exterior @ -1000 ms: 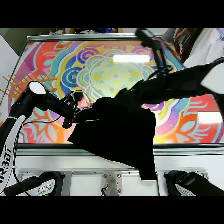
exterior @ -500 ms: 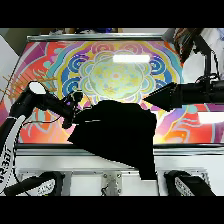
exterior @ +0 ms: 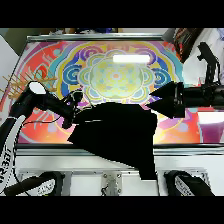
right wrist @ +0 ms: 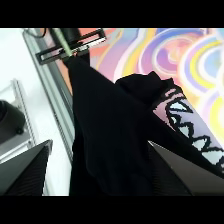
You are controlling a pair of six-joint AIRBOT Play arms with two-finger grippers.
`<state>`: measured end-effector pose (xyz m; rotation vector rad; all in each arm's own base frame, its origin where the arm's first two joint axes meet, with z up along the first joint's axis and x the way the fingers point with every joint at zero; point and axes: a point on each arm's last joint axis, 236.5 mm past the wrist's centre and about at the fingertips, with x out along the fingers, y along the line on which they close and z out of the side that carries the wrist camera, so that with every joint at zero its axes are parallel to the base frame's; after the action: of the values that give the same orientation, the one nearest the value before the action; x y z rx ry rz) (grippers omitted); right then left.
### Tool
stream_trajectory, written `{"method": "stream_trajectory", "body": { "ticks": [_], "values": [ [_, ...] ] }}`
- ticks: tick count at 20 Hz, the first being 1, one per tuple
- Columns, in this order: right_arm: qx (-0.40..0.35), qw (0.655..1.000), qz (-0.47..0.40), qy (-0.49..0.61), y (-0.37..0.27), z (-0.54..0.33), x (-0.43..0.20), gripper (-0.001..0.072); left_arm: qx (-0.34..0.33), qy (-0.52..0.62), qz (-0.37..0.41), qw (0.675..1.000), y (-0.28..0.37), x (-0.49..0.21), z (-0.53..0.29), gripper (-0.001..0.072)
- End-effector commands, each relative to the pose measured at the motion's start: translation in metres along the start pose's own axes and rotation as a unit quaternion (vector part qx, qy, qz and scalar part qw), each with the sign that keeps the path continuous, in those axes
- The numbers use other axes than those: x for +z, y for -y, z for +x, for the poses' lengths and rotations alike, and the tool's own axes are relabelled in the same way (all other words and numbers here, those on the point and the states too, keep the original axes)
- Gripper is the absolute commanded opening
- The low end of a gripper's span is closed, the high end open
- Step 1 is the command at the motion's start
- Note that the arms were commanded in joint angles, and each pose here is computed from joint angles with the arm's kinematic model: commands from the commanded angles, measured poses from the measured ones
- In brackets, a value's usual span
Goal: Fold the clothes and pants, and hang the long-sleeved shirts on hangers.
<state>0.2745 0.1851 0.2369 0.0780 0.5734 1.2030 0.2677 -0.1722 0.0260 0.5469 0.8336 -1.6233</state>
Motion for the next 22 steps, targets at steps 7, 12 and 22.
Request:
{"method": "stream_trajectory", "body": {
  "ticks": [7, 12, 22],
  "values": [
    [-0.009, 0.996, -0.089, 0.011, 0.031, -0.011, -0.039, 0.0660, -0.001, 0.000, 0.000, 1.000, 0.001, 0.000, 0.000, 0.0019],
    [0.030, 0.994, -0.075, 0.075, 0.037, 0.004, -0.067, 0.0660, -0.001, 0.000, 0.000, 1.000, 0.001, 0.000, 0.000, 0.0019],
    [0.143, 0.987, -0.042, 0.064, 0.018, 0.059, -0.087, 0.0660, -0.003, 0.000, 0.000, 1.000, 0.001, 0.000, 0.000, 0.0019]
  ]
}}
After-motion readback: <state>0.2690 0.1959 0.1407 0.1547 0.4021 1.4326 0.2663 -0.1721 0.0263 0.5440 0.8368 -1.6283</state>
